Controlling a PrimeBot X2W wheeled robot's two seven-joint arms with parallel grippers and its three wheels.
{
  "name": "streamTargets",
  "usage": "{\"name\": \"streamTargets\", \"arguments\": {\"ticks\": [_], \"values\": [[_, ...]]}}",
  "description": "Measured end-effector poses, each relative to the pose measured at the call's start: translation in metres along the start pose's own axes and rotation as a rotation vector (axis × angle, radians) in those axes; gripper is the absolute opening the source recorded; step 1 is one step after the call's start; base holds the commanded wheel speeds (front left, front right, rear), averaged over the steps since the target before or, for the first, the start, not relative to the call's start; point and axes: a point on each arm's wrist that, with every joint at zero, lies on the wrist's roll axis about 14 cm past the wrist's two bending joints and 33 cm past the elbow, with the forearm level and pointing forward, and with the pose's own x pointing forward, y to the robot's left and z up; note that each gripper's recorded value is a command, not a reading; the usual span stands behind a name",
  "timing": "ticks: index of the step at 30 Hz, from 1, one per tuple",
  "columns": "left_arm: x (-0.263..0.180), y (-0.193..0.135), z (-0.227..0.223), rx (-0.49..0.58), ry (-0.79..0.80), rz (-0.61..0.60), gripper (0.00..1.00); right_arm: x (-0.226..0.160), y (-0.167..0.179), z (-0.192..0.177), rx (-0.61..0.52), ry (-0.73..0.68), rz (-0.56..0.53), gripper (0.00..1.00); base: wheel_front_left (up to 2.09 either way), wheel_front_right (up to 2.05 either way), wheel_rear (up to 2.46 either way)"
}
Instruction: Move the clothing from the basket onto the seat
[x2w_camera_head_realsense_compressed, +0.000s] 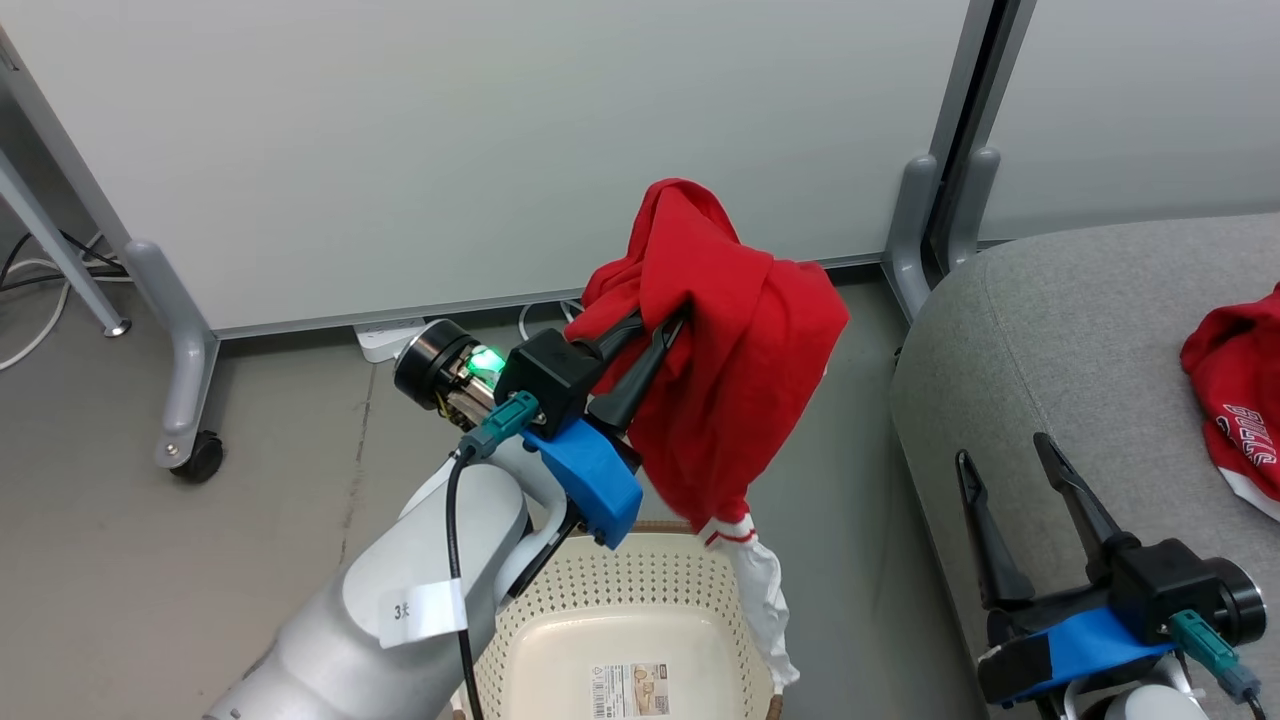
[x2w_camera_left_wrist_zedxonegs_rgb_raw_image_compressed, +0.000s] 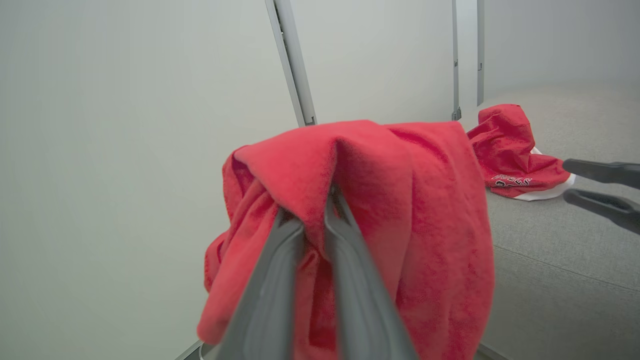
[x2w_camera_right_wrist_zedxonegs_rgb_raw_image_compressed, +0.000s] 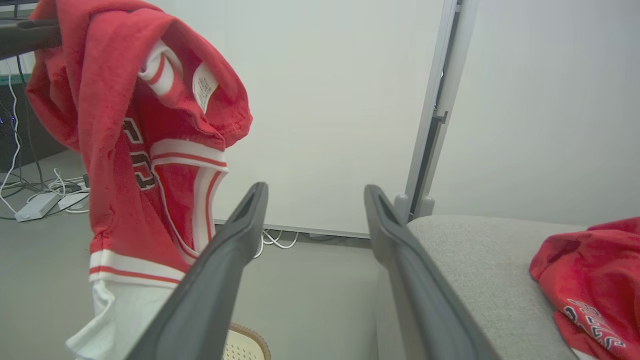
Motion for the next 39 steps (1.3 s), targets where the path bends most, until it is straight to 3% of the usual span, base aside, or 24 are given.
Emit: {"name": "streamTargets", "arguments": {"ticks": [12,22,31,39], "values": [[-0.002,0.001,-0.003,-0.002,0.008,0.002,0.00,0.002,0.029,-0.002,0.022,0.003,0.084,1.00,0.00,0.00,0.00],[0.002,0.001,-0.007,-0.013,0.013,0.002,0.00,0.009,0.080,-0.009,0.031,0.026,0.257,1.00,0.00,0.00,0.00],[0.007,-0.001,-0.006,-0.020,0.006,-0.004,0.00,0.030,0.118,-0.007,0.017,0.020,0.393,1.00,0.00,0.00,0.00],[0.009,0.001,-0.007,-0.018,0.006,-0.003,0.00,0.059,0.131,-0.002,0.000,0.005,0.434,1.00,0.00,0.00,0.00]]}}
